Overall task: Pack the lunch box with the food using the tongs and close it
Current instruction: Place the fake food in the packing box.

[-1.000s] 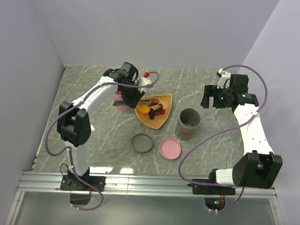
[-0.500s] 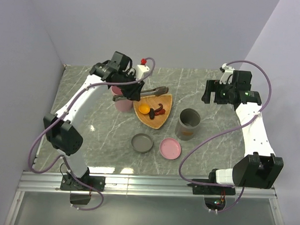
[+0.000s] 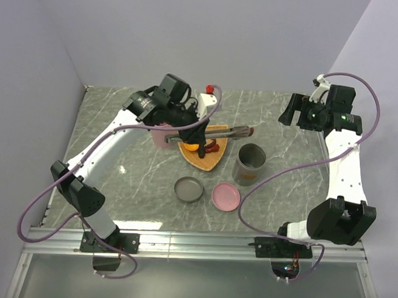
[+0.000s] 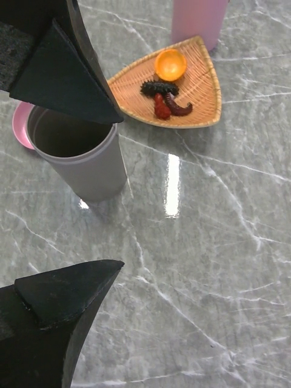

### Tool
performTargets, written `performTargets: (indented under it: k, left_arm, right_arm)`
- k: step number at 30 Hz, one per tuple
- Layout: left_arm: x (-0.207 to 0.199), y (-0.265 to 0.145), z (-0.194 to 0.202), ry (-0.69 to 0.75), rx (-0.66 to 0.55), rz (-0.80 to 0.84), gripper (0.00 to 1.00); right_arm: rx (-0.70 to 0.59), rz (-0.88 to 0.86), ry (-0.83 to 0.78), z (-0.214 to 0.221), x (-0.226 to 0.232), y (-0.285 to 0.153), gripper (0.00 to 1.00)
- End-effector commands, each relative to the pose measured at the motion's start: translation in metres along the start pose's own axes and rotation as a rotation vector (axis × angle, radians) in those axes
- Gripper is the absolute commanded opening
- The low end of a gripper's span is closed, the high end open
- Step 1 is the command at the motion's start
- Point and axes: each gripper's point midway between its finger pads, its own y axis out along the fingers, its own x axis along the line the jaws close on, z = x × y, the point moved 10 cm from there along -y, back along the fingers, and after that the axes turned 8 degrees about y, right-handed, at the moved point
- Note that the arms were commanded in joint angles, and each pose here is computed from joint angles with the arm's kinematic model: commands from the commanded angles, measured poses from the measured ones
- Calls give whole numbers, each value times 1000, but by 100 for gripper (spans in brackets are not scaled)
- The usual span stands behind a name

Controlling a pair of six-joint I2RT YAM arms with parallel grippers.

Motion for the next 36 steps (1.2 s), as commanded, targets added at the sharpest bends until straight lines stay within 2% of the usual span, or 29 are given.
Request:
performTargets:
  k: [1,14,20,23,24,27,36]
  left_arm:
    - [-8,9,-16,30,-43,24,0]
    - [-14,59,-12,47,36,69,0]
    - [-9,72,-9,37,61,52,6]
    - [-6,77,-8,34,74,42,13]
    - [-6,79,-8,33,77,40,21]
    - [-5,78,-9,37,73,26,35]
    - [-10,68,-14,64,53,47,51]
  right_arm:
    - [-21,-38,19,-7,6,-9,100]
    - [-37,-17,30,-7,-2,-13,100]
    - [-35,-23,35,-6,-4,-12,100]
    - [-34,-23,34,-7,-4,-12,100]
    - [-37,-21,35,-7,-5,-12,100]
    - [-37,-23,37,-6,-4,-13,100]
    - [-41,-16,33,-6,-5,-13,100]
